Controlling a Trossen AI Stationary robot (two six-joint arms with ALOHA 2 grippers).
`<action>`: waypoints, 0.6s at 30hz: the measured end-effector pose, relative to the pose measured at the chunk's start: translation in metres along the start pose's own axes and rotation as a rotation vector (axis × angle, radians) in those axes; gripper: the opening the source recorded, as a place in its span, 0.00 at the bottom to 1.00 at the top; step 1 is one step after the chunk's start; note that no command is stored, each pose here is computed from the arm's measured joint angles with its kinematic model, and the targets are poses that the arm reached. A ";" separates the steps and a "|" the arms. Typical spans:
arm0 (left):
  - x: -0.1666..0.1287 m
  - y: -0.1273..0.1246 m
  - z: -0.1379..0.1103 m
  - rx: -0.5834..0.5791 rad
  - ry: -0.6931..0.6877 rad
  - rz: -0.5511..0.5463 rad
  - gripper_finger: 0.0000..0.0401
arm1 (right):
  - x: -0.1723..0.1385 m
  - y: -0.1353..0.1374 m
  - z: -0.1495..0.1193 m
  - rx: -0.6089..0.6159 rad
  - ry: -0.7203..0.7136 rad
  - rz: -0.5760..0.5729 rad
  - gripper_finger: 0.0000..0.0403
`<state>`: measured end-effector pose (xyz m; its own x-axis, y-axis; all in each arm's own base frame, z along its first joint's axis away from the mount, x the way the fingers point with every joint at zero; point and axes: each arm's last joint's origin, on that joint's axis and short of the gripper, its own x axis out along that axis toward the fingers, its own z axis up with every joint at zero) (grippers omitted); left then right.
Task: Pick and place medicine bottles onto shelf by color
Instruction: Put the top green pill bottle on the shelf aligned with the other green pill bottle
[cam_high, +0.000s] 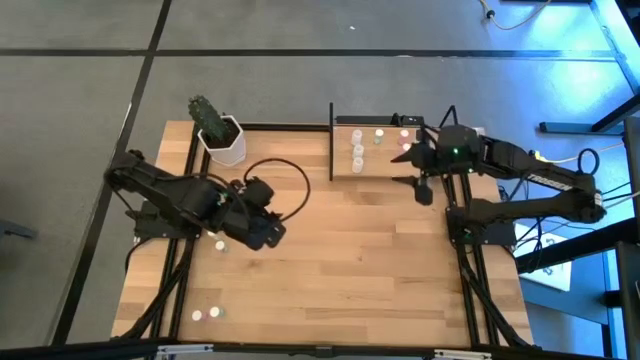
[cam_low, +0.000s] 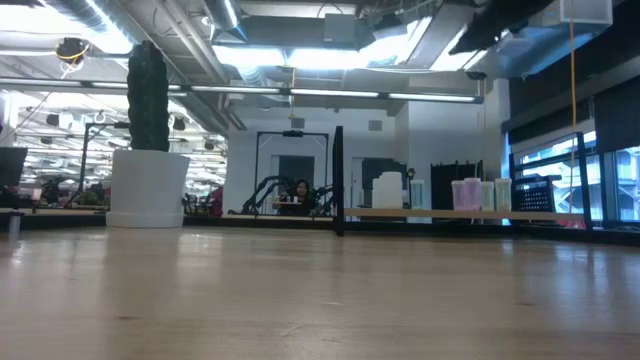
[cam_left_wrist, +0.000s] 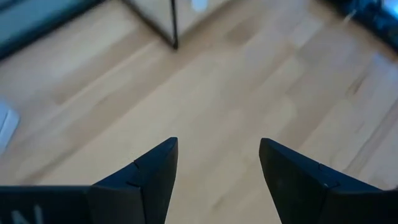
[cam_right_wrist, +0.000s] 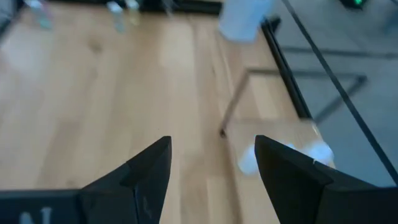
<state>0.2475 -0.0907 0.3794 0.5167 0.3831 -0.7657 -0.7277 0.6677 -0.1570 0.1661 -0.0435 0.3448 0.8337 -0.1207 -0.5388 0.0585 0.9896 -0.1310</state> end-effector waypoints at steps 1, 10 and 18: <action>-0.002 0.004 -0.001 -0.015 0.031 0.007 0.55 | 0.001 0.003 0.003 -0.002 -0.021 0.015 0.58; -0.012 0.021 -0.017 -0.225 0.277 0.125 0.55 | 0.013 0.037 0.032 -0.074 -0.259 0.243 0.58; -0.013 0.017 -0.044 -0.360 0.403 0.167 0.55 | 0.035 0.057 0.049 -0.080 -0.350 0.312 0.58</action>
<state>0.2085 -0.1122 0.3599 0.2194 0.1436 -0.9650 -0.9293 0.3319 -0.1619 0.2256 0.0120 0.3588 0.9404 0.2283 -0.2520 -0.2552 0.9637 -0.0790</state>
